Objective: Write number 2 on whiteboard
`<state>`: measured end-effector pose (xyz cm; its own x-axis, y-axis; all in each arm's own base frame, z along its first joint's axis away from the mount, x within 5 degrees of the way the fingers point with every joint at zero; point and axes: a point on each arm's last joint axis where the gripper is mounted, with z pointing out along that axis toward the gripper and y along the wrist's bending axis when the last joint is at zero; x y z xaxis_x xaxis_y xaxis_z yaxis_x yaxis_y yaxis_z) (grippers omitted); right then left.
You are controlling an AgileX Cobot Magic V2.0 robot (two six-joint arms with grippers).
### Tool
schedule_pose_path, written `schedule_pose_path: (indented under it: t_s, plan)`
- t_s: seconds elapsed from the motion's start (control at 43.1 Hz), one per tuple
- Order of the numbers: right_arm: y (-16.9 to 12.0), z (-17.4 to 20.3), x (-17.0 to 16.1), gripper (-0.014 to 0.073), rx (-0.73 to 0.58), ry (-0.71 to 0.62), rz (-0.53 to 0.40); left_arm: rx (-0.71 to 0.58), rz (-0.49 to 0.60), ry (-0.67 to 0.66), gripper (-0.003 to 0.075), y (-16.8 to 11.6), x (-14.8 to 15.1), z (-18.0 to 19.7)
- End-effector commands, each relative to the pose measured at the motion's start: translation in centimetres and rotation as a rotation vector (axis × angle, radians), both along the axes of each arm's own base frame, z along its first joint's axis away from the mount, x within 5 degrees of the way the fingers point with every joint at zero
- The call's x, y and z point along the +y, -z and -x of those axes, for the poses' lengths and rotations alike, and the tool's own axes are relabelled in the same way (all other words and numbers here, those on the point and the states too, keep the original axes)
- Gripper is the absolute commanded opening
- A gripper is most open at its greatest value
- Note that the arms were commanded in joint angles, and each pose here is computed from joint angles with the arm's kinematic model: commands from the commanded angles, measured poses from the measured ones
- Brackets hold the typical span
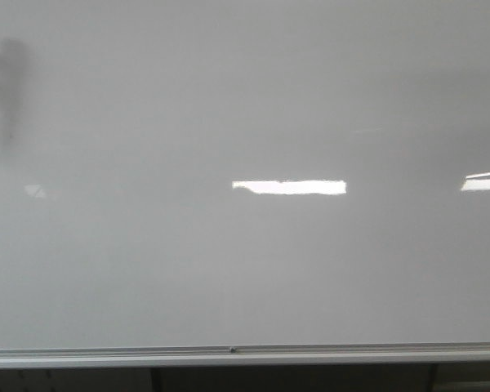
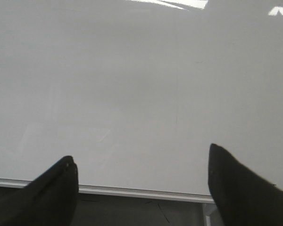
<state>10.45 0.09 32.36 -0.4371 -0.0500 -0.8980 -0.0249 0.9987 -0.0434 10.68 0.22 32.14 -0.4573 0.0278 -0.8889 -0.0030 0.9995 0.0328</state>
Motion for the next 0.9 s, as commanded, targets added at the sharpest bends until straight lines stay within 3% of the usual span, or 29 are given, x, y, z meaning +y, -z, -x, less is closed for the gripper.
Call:
schedule_pose_path:
  t_s: [0.0, 0.44, 0.626, 0.881]
  plan:
    - [-1.3, -0.4, -0.1, 0.0604, -0.09, 0.001, 0.017, -0.072, -0.006, 0.005, 0.0555, -1.9, 0.0, -1.1]
    - [-1.3, -0.4, -0.1, 0.0604, -0.091, 0.001, 0.017, 0.149, -0.006, 0.046, 0.0555, -2.2, -0.7, -8.6]
    - [-1.3, -0.4, -0.1, 0.0604, -0.091, 0.001, 0.017, 0.216, -0.065, 0.096, 0.0555, -1.5, -1.6, -11.9]
    - [-1.3, -0.4, -0.1, 0.0604, -0.091, 0.001, 0.017, 0.278, -0.067, 0.099, 0.0554, 0.1, -2.0, -16.7]
